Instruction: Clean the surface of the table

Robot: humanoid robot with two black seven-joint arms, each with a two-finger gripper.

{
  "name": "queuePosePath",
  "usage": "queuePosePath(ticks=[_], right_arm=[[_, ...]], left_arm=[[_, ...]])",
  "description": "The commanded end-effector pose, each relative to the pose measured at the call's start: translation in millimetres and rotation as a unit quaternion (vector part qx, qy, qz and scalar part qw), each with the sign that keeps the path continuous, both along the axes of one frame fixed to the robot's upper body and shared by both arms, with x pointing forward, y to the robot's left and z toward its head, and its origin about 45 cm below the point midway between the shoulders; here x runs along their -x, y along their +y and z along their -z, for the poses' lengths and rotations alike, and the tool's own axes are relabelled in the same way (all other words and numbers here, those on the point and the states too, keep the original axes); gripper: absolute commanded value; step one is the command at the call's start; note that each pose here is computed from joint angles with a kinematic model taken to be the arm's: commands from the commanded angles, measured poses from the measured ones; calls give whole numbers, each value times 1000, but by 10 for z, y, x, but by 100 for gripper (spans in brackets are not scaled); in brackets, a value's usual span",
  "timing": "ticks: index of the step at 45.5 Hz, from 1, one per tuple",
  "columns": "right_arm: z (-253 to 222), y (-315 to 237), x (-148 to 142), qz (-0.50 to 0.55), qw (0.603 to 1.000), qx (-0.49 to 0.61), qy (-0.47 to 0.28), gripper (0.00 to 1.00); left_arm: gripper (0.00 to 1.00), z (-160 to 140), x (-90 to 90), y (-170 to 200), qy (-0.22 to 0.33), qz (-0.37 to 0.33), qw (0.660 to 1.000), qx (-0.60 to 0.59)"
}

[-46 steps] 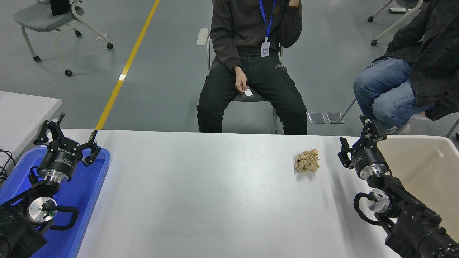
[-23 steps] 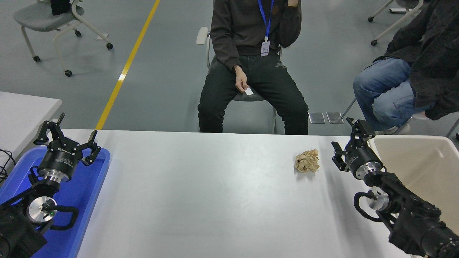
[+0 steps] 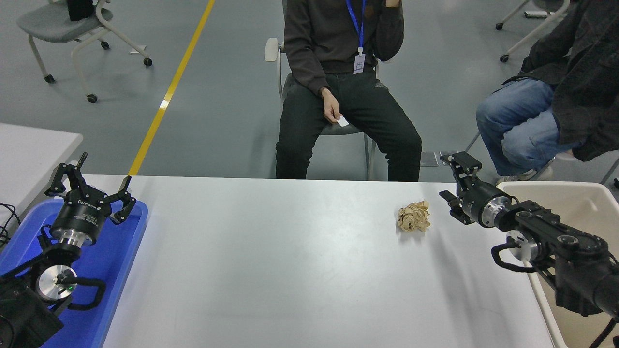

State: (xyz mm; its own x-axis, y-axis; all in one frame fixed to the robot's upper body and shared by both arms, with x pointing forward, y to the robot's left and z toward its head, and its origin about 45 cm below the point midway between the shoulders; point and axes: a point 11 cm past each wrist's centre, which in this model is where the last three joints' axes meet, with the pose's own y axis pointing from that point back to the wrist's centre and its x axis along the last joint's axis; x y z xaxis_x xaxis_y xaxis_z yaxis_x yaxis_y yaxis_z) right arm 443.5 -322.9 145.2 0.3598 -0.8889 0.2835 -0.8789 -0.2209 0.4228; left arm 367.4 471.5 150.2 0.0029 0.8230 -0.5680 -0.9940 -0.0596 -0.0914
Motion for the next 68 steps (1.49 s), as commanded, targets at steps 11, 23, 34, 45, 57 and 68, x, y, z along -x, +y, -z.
queuePosePath(ticks=[11, 23, 34, 45, 57, 68], right_arm=[[-29, 15, -17, -171, 951, 255, 30, 100], [-74, 254, -82, -240, 916, 321, 11, 100], [-61, 575, -107, -304, 878, 371, 4, 100], [38, 912, -175, -358, 818, 449, -19, 100], [278, 971, -149, -362, 790, 494, -30, 100], [380, 783, -141, -343, 783, 518, -23, 100]], left_arm=[[100, 0, 0, 0, 0, 0, 1000, 0], [100, 0, 0, 0, 0, 0, 1000, 0], [100, 0, 0, 0, 0, 0, 1000, 0], [100, 0, 0, 0, 0, 0, 1000, 0], [100, 0, 0, 0, 0, 0, 1000, 0], [100, 0, 0, 0, 0, 0, 1000, 0]])
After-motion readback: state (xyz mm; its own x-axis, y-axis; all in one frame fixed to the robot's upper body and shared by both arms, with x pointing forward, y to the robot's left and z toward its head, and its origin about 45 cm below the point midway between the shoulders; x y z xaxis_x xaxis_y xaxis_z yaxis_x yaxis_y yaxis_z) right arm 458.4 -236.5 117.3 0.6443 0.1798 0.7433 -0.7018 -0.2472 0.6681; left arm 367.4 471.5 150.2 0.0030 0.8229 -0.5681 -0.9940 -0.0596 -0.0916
